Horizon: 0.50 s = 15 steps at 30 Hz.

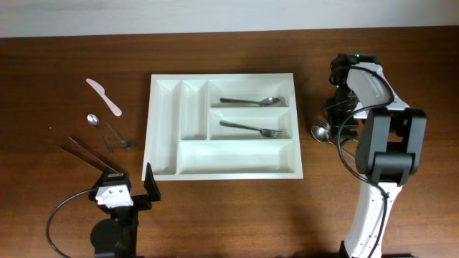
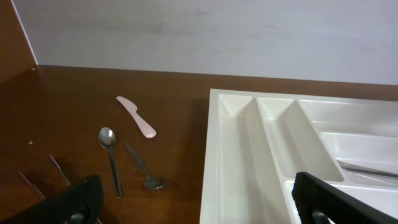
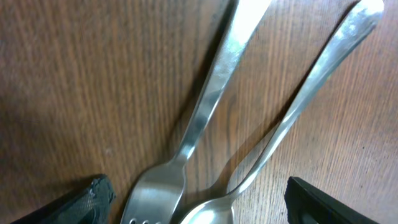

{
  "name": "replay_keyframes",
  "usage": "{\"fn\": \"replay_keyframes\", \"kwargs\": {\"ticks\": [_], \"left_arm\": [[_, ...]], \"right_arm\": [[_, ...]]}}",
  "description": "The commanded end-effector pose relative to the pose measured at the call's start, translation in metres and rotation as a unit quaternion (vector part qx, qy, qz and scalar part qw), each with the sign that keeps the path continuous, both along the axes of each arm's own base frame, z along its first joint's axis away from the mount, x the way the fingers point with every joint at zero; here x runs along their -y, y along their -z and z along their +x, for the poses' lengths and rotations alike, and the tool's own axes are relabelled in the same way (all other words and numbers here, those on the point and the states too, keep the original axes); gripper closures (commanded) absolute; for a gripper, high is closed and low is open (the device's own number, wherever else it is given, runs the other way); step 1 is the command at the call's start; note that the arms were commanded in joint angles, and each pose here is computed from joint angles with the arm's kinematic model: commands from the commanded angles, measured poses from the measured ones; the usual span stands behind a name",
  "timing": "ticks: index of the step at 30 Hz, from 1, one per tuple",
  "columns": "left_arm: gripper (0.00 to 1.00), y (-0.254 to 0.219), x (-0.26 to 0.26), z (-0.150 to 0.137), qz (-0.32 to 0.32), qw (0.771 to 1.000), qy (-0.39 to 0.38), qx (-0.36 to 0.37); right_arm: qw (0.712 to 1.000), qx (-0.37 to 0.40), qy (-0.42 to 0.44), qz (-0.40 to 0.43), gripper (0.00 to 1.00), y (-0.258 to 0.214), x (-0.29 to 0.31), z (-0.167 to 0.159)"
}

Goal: Pack container
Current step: 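Lower the right gripper onto the second fork and grasp it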

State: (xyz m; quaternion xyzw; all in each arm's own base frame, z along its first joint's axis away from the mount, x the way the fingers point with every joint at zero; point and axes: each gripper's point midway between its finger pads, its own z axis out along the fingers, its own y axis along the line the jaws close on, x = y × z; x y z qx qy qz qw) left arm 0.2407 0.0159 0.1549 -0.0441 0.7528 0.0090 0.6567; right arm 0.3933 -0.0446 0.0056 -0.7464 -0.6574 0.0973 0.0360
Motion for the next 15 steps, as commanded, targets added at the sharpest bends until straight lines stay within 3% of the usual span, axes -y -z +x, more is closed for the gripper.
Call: {"fn": "replay_keyframes", "kwargs": {"ticks": [1, 11, 15], "left_arm": [[0.01, 0.001, 0.0, 0.0, 0.005, 1.0, 0.002, 0.002], [0.01, 0.001, 0.0, 0.0, 0.005, 1.0, 0.002, 0.002], [0.01, 0.001, 0.0, 0.0, 0.005, 1.0, 0.002, 0.002]], "right_arm": [[0.999, -0.019, 0.034, -0.023, 0.11, 0.015, 0.016, -0.015], [0.998, 0.007, 0.042, -0.048, 0.16, 0.034, 0.038, -0.011], [0.998, 0.036, -0.009, -0.046, 0.22, 0.046, 0.04, 0.002]]}}
